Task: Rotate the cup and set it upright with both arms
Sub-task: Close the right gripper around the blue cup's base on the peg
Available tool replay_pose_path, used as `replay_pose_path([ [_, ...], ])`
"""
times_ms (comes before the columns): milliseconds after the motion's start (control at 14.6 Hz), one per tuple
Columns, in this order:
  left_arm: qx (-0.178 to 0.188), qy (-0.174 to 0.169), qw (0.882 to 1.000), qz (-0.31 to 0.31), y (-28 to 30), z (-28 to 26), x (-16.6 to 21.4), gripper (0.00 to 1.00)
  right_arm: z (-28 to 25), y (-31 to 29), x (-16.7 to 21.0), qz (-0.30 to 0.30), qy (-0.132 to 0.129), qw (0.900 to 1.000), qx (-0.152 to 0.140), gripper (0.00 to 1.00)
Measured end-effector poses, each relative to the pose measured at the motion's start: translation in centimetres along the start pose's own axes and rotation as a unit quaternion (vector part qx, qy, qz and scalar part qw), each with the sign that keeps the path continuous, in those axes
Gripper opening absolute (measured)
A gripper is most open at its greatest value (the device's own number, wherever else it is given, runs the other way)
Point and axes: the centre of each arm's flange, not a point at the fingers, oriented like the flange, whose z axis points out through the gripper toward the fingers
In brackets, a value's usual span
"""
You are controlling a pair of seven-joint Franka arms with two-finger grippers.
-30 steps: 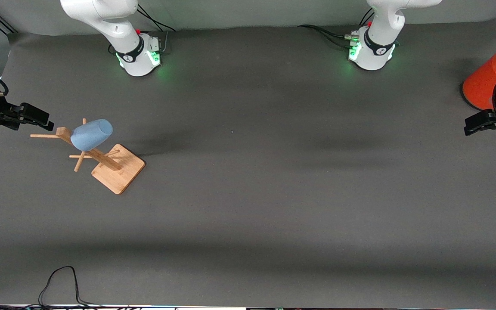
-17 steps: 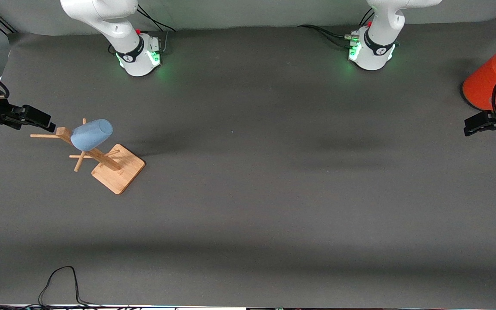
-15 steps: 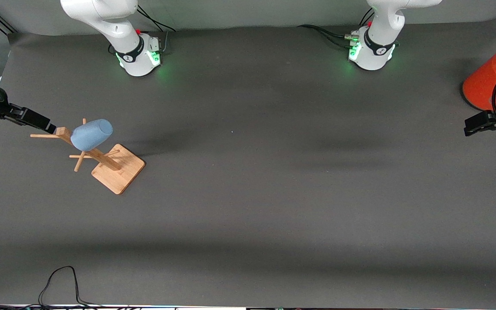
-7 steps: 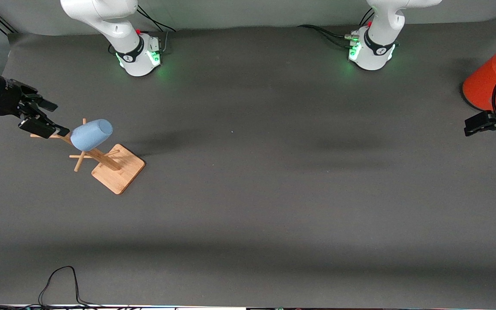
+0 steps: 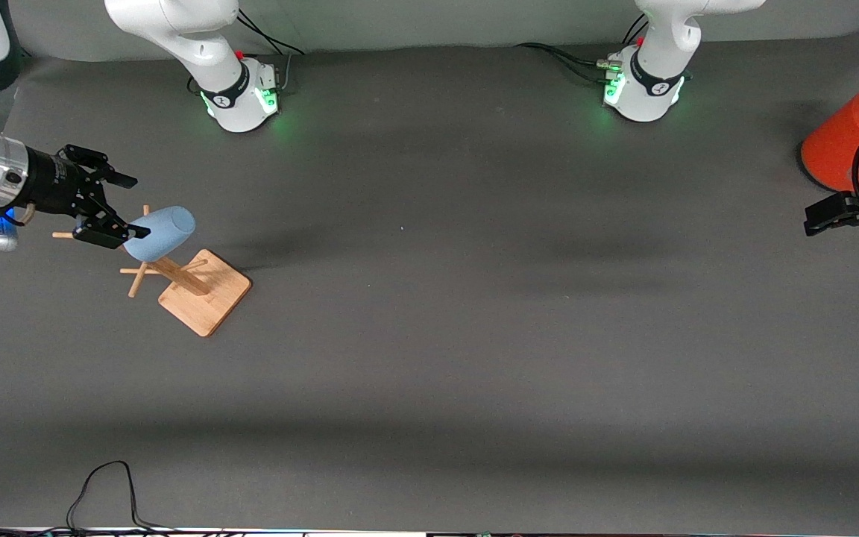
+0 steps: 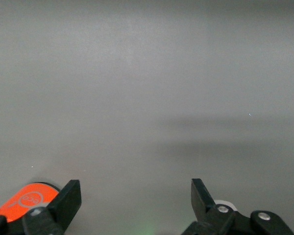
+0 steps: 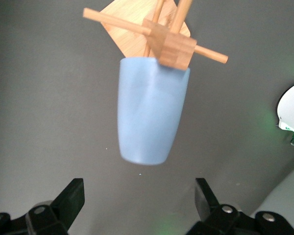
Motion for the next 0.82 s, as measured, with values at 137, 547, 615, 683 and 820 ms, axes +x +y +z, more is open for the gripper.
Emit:
replay_pose_path([
  [137, 0.0, 0.0, 1.0, 0.0, 0.0, 0.0, 0.0, 1.0, 1.4, 0.3, 0.6, 0.007, 0.001, 1.0, 0.001, 1.0],
  [547, 0.0, -0.001, 1.0, 0.0, 0.0, 0.1, 0.1, 1.0, 6.3, 0.5, 2.7, 0.024, 0.012, 1.0, 0.007, 1.0],
  [615, 0.0, -0.001, 1.0, 0.0, 0.0, 0.1, 0.1, 1.0, 6.8, 0.5, 2.9, 0.025, 0.014, 1.0, 0.009, 1.0],
  [683, 0.0, -0.001, 1.0, 0.0, 0.0, 0.1, 0.1, 1.0, 7.1, 0.5, 3.1, 0.026, 0.016, 0.999, 0.011, 1.0],
  [820, 0.001, -0.001, 1.0, 0.0, 0.0, 0.2, 0.1, 1.0, 7.5, 0.5, 3.3, 0.026, 0.02, 0.999, 0.016, 1.0],
])
